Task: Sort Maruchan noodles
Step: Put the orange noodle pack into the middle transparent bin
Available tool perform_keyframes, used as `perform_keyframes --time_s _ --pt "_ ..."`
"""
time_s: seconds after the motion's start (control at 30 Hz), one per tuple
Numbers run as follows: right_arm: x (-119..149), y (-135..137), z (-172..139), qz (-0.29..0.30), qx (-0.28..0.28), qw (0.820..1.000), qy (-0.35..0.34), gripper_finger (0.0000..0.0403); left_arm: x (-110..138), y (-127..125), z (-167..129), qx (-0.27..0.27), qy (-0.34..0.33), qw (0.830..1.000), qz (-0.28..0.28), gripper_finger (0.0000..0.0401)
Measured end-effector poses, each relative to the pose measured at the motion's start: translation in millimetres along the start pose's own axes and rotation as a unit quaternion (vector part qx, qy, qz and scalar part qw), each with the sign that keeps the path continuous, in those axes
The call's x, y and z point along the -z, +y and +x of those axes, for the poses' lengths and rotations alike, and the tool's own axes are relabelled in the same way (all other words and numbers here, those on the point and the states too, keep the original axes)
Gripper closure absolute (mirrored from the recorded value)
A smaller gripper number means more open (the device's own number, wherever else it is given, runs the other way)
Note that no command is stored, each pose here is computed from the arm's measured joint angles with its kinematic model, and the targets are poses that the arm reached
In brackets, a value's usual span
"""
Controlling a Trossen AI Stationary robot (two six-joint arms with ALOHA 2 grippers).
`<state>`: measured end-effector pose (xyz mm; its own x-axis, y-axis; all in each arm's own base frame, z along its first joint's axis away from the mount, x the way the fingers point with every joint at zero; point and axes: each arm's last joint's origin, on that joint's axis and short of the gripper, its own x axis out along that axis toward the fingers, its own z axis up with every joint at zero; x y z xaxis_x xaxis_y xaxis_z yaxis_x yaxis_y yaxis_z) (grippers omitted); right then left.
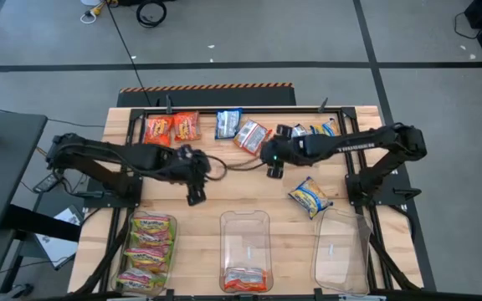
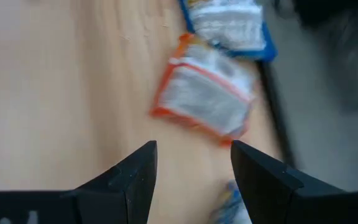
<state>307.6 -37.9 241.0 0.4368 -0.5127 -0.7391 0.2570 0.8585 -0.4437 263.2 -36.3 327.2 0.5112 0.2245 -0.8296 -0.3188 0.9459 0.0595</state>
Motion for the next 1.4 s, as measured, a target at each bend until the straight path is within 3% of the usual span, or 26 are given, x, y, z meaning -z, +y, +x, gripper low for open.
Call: perform_keyframes --time_s 0.07,0.2,0.3,0.47,0.6,0.73,0.93,1.13,1.27,1.4 --pt "5 -10 15 -0.050 0.000 0.999 -0.017 0.0192 3 9 -12 -0.011 -0.011 0.999 -0.034 0.0229" --pt "23 -20 49 -0.095 -0.035 0.993 -0.057 0.0192 13 26 -39 -0.043 -0.045 0.993 -0.105 0.0229" --pt "31 -22 70 -0.134 -0.027 0.988 -0.070 0.0192 21 34 -60 -0.060 -0.082 0.985 -0.140 0.0230" --pt "28 -15 107 -0.171 -0.042 0.984 -0.035 0.0193 29 46 -83 -0.096 -0.145 0.972 -0.157 0.0230" --pt "30 -7 131 -0.192 -0.037 0.980 0.024 0.0199 35 52 -92 -0.101 -0.156 0.968 -0.167 0.0230" --pt "26 -3 140 -0.193 -0.019 0.980 0.034 0.0217 40 55 -93 -0.111 -0.142 0.971 -0.155 0.0230" --pt "21 -3 141 -0.128 -0.007 0.992 0.009 0.0285 45 60 -94 -0.158 -0.136 0.968 -0.138 0.0230" --pt "16 -3 141 -0.018 -0.025 0.999 -0.020 0.0389 44 59 -94 -0.157 -0.132 0.971 -0.120 0.0229" --pt "13 -2 137 0.071 -0.031 0.997 -0.011 0.0392 44 58 -93 -0.145 -0.125 0.976 -0.102 0.0229" --pt "-10 -2 112 0.137 -0.079 0.987 -0.018 0.0397 43 57 -93 -0.142 -0.123 0.980 -0.069 0.0229"
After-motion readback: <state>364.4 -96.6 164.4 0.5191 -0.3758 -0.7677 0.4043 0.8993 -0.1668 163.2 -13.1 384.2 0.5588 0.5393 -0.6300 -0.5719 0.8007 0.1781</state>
